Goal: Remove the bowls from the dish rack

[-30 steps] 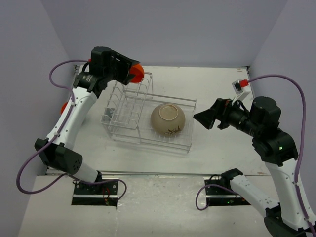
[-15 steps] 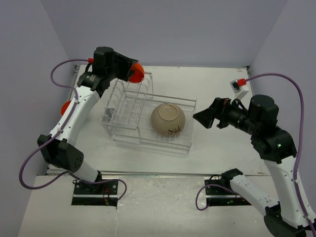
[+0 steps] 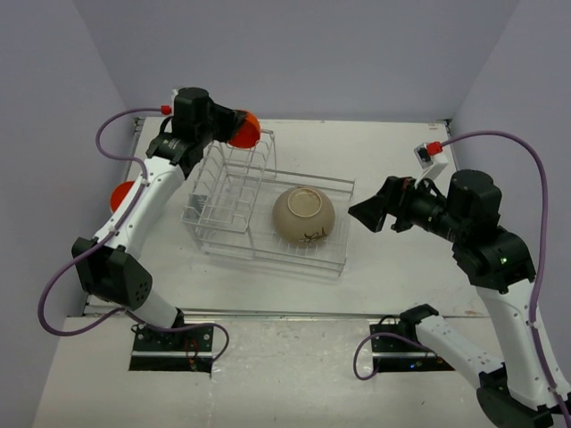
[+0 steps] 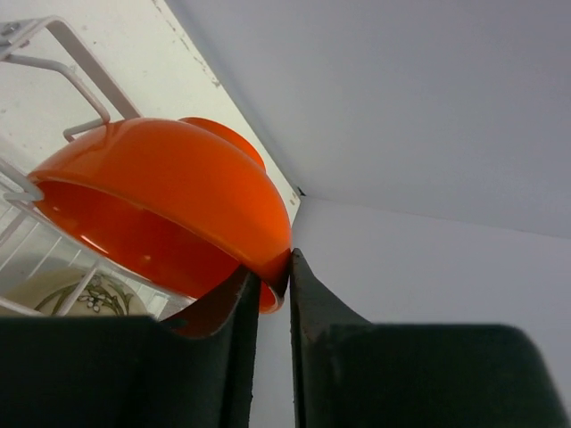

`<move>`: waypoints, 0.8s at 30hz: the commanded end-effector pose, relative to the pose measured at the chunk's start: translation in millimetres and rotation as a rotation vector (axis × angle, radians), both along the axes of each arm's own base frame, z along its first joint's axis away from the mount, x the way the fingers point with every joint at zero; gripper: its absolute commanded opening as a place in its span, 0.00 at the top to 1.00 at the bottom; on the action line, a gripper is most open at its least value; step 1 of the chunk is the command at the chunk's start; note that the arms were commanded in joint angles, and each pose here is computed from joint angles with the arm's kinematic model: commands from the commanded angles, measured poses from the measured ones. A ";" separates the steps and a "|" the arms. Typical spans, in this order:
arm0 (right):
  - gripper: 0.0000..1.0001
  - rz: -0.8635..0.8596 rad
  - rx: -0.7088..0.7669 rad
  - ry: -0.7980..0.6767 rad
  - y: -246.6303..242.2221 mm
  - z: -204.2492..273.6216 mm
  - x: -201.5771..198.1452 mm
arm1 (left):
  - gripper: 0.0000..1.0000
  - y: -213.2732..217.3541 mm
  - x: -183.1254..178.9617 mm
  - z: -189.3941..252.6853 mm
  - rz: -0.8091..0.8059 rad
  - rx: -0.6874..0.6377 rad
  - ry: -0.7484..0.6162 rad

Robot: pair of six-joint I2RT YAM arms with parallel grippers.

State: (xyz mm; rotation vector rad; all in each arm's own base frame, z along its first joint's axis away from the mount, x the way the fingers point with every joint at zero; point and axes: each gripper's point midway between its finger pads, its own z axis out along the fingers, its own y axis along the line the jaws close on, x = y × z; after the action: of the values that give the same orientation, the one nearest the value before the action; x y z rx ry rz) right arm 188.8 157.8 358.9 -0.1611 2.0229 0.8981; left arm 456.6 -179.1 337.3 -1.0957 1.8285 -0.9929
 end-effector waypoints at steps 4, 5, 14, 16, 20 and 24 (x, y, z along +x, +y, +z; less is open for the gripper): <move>0.01 0.000 -0.004 -0.042 -0.7 12.0 2.6 | 0.88 8.0 4.9 9.9 0.033 0.011 -0.066; 0.01 0.002 -0.005 -0.043 -0.7 12.0 1.9 | 0.88 8.4 4.4 8.8 0.034 0.012 -0.063; 0.01 0.000 -0.006 -0.038 -1.2 9.9 0.9 | 1.00 8.5 1.6 7.8 0.029 0.013 -0.066; 0.01 0.001 -0.007 -0.035 -0.8 9.3 1.5 | 1.00 7.2 0.4 12.4 0.019 0.010 -0.078; 0.01 0.006 -0.004 -0.034 0.3 9.2 1.5 | 1.00 7.1 -4.5 33.8 0.008 -0.004 -0.131; 0.01 0.014 0.003 -0.035 2.1 11.0 1.8 | 1.00 5.6 -9.3 56.2 -0.005 -0.020 -0.185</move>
State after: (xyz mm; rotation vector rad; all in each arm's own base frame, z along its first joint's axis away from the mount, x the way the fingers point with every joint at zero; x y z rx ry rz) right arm 189.8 158.2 357.9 -0.1661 2.0265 0.8955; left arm 456.6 -184.5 348.1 -1.0471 1.7836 -1.0491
